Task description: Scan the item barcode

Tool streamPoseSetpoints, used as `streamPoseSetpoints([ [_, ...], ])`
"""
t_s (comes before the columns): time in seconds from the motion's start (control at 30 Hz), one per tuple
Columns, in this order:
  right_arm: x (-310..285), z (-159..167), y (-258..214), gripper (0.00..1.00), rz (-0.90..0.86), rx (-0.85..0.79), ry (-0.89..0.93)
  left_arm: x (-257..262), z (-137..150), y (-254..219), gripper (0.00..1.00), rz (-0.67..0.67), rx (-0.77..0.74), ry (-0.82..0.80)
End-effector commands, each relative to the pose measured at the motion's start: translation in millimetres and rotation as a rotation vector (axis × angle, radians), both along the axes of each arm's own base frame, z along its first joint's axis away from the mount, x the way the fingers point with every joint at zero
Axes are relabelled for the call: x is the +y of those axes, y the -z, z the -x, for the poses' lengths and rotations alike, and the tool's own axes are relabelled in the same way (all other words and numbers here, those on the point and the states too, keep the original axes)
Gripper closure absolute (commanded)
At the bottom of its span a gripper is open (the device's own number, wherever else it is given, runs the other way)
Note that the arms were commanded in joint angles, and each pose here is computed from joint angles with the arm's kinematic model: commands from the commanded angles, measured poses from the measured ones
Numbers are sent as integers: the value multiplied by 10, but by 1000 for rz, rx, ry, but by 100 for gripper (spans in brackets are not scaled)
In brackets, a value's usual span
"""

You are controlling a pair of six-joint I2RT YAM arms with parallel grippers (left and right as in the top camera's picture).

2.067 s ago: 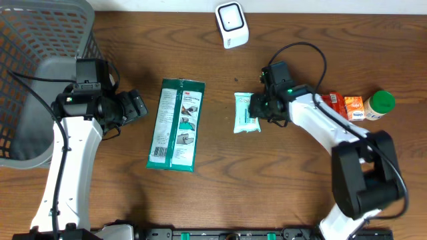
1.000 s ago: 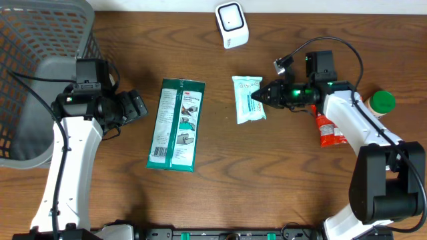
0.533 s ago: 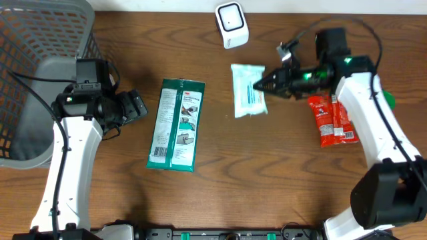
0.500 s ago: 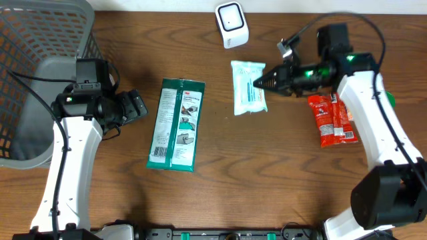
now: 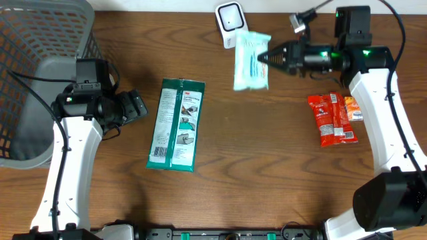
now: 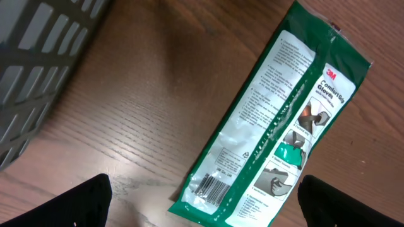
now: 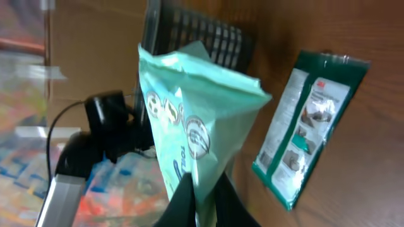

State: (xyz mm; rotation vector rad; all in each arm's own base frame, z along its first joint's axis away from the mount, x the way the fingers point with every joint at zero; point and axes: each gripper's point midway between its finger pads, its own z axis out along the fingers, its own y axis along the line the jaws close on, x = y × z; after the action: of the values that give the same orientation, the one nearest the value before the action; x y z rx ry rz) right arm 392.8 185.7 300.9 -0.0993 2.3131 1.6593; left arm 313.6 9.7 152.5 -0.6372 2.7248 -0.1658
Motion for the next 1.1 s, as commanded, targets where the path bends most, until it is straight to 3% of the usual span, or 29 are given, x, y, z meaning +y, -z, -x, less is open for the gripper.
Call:
streamPoseSetpoints([
  [0.0,120,-168,-450,99,-29,12,84,25,6,-18,5,-11,-4,-1],
  [0.17,214,-641,-889,99,-80,-28,204,25,6,-18,5,-11,-4,-1],
  [0.33,289,-1184,-901,99,-171,36,294,25,6,-18,5,-11,-4,-1],
  [0.67,348,-2148,162,99,-184,195,591,25,7,-17,5,-11,-3,-1],
  [0.87,319,-2442,728,99,-134,221,736,25,6,-18,5,-11,-4,-1],
  [1.07,437,-2587,940,99,-171,166,707,25,7,-17,5,-11,-3,-1],
])
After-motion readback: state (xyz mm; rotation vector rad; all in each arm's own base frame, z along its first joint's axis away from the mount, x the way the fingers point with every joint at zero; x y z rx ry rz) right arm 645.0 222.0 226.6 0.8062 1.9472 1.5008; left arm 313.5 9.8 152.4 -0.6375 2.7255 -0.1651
